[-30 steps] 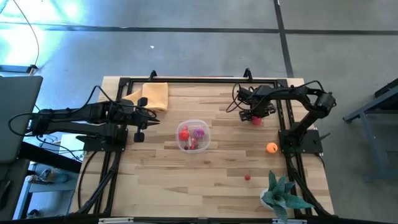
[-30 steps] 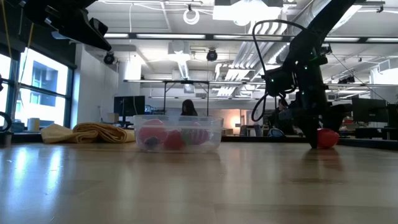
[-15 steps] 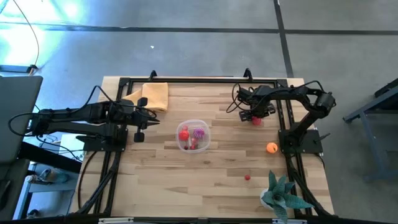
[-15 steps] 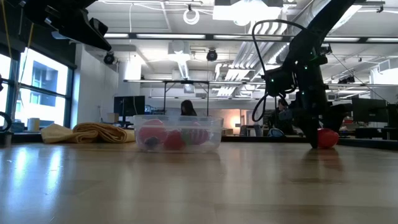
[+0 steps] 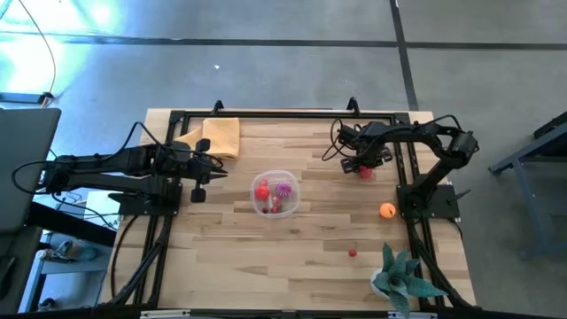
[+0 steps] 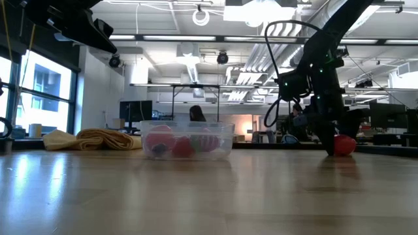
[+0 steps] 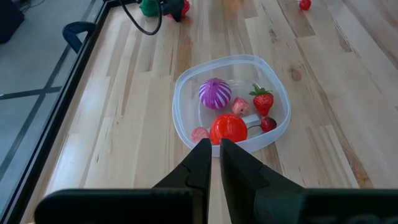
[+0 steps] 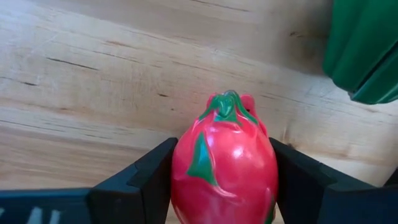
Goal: Pick and placing Produce into tupperware
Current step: Put the dragon fruit into the transparent bin
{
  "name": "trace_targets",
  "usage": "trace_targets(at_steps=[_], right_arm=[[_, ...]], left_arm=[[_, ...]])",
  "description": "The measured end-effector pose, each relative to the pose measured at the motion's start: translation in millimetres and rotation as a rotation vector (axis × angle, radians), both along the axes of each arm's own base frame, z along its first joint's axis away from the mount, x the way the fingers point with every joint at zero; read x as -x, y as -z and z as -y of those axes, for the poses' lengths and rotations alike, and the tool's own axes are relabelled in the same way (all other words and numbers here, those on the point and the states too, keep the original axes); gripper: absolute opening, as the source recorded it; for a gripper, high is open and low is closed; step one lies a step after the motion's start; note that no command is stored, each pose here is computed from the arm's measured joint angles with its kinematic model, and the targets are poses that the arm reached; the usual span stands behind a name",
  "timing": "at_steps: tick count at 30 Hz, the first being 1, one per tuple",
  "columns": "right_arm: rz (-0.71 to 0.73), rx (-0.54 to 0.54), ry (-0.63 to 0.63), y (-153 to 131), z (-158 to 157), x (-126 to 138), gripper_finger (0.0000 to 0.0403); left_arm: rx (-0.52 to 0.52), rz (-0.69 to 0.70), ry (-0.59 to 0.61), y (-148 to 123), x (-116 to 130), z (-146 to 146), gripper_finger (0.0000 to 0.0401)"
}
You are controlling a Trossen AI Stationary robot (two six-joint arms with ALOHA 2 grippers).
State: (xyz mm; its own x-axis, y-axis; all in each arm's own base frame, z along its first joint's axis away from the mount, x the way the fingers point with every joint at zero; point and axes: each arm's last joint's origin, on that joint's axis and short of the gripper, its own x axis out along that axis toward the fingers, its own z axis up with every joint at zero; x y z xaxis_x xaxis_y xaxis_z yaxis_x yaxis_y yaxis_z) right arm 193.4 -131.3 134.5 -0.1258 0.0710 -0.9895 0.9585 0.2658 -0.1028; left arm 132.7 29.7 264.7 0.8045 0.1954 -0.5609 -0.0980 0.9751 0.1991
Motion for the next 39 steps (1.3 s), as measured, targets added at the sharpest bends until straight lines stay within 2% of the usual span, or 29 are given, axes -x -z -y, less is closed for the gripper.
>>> trace_targets(at_steps=[6,8,14,19,25,31,35,39], right_arm=[[0.019,0.006,-0.038,-4.0,-0.5,0.6,0.0212],[0.029,-0.027,-0.051,-8.1,-3.2,2.1,0.0211],[0.176,0.009,-0.102,-38.8,-0.2,-7.2,0.0211],[0.355,0.088,-0.206,-80.4,-1.4,-24.5,0.0211],[0.649,0.246,-0.459,-146.7,-16.7,-58.5,0.0211],[0.91,0.425,-0.761,-205.2,-50.7,-96.3,0.0211],[0.973,0.511,-0.894,-218.6,-73.5,-116.3,0.0211],[0.98,0.515,-0.98,-206.3,-88.1,-137.5,0.0211]], left_arm=[[0.0,0.0,0.001,0.0,-0.1,0.0,0.0024],[0.0,0.0,0.0,0.0,0.0,0.0,0.0024],[0.0,0.0,0.0,0.0,0.0,0.0,0.0024],[0.0,0.0,0.0,0.0,-0.1,0.0,0.0024],[0.0,0.0,0.0,0.0,-0.1,0.0,0.0024],[0.0,0.0,0.0,0.0,0.0,0.0,0.0024],[0.0,0.0,0.0,0.0,0.0,0.0,0.0024],[0.0,0.0,0.0,0.0,0.0,0.0,0.0024]])
